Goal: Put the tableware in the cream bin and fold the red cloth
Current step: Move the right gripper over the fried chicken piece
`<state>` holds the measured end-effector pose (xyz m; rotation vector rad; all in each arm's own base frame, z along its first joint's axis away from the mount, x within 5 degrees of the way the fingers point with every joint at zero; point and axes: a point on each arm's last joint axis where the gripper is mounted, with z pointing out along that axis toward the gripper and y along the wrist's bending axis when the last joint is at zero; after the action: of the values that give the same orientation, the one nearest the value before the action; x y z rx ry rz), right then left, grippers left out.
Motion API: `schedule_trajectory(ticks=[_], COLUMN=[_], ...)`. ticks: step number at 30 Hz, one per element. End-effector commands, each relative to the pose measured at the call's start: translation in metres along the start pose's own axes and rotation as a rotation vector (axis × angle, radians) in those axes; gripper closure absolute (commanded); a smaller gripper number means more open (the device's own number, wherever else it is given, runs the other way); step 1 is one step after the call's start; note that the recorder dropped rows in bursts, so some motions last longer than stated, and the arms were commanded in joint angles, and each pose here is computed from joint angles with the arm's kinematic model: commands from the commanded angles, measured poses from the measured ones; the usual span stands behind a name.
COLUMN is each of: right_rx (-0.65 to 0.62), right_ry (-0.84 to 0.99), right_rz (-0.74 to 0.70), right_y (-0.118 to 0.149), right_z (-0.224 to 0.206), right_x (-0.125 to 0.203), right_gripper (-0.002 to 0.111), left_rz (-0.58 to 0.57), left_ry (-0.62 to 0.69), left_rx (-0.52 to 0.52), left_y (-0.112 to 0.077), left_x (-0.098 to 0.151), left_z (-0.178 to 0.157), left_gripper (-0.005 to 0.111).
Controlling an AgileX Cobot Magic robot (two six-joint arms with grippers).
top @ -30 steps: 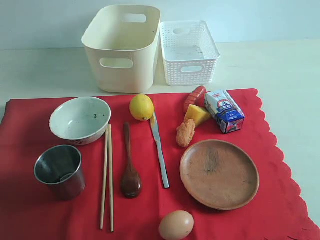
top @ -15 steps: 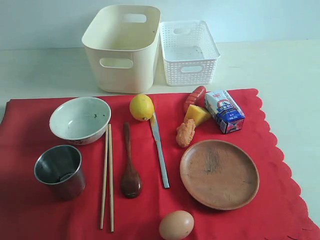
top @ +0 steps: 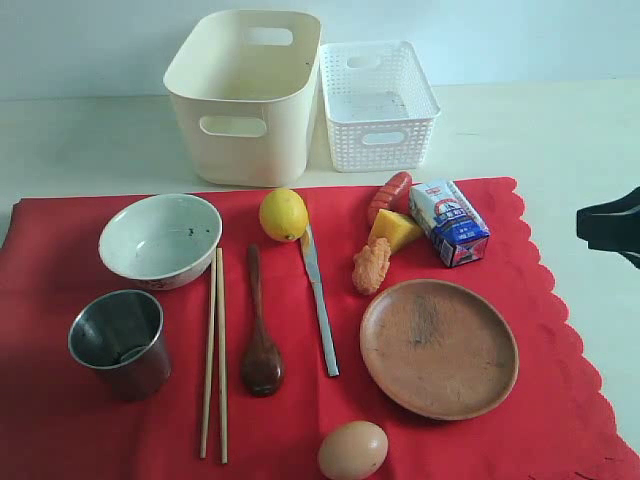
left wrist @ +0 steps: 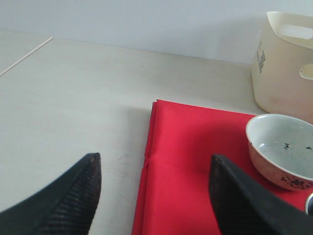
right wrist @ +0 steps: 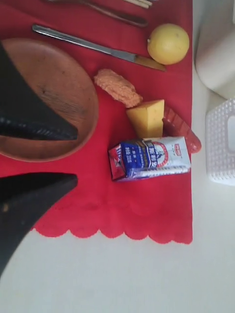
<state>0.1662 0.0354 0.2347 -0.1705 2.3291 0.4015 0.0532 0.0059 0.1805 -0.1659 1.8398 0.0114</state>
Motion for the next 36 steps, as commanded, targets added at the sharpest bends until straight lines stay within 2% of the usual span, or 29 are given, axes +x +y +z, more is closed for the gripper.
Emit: schedule_trajectory(ticks=[1, 13, 20, 23, 29, 36], right_rx=[-0.048, -0.056, -0.152, -0.185, -0.265, -0.315], right_ry=[0.016, 0.032, 0.016, 0.020, 0.041, 0.061], right_rz=[-0.028, -0.034, -0.084, -0.106, -0.254, -0.318], right_y=[0.003, 0.003, 0.012, 0.016, 0.035, 0.047], right_z=[0.004, 0.007, 0.007, 0.006, 0.008, 0.008], right_x=[-0.001, -0.001, -0.002, -0.001, 0.004, 0.009], right_gripper=[0.078, 0.061, 0.051, 0.051, 0.051, 0.051], left_rz=[0.009, 0.009, 0.009, 0.009, 0.009, 0.009], left_ry=[-0.012, -0.012, -0.012, -0.012, -0.012, -0.012], left_rx=[-0.002, -0.002, -0.002, -0.002, -0.002, -0.002], left_y=[0.000, 0.000, 0.000, 0.000, 0.000, 0.000], left_x=[-0.001, -0.001, -0.001, -0.001, -0.001, -0.001], left_z=[0.000, 0.000, 0.000, 0.000, 0.000, 0.000], left_gripper=[0.045, 0.045, 0.045, 0.045, 0.045, 0.045])
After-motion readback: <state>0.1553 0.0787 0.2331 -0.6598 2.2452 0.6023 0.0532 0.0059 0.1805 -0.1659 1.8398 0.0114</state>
